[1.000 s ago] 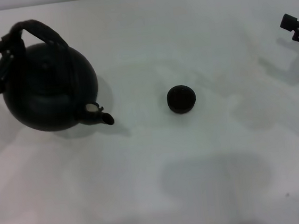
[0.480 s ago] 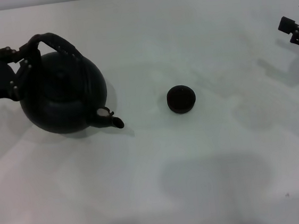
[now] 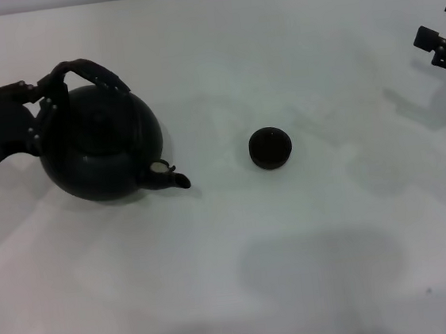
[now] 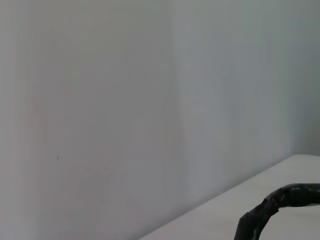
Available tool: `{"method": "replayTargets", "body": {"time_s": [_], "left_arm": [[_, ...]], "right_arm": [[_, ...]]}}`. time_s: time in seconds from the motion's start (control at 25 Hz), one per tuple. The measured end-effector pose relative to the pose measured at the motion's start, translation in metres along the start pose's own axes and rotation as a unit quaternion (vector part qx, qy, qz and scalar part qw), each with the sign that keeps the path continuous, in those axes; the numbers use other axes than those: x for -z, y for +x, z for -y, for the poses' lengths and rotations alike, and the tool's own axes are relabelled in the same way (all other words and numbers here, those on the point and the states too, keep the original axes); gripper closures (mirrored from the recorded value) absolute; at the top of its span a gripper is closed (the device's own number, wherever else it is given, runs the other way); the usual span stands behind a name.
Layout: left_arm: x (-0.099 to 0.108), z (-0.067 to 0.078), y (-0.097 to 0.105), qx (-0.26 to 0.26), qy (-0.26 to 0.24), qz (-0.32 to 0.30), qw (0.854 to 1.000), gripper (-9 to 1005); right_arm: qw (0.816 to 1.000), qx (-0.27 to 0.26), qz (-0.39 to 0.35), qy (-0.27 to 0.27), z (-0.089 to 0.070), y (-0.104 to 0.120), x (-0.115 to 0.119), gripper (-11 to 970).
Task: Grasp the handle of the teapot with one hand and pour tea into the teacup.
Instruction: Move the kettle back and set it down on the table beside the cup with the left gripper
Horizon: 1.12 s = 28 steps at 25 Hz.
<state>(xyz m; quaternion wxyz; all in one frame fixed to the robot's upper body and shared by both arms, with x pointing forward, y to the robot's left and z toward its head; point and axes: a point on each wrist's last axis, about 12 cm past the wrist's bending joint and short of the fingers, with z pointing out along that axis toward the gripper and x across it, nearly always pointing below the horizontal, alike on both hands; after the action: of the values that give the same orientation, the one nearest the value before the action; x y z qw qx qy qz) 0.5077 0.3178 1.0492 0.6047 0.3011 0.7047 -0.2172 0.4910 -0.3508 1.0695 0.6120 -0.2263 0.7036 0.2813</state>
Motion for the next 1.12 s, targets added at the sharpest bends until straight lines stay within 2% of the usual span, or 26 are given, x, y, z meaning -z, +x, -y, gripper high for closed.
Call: {"method": "replayTargets", "body": {"time_s": [0.44,1.12], "left_arm": [[-0.01,0.005,0.007,-0.006,-0.006,0.0,1.0,865],[-0.02,0.009,0.013,0.014,-0.003,-0.012,1.0,869]], "right_arm": [[1.0,0.0,-0.002,0.003,0.0,0.002,0.0,118],[1.0,0.005,-0.001,0.015,0.005,-0.001,-0.005,118]]}}
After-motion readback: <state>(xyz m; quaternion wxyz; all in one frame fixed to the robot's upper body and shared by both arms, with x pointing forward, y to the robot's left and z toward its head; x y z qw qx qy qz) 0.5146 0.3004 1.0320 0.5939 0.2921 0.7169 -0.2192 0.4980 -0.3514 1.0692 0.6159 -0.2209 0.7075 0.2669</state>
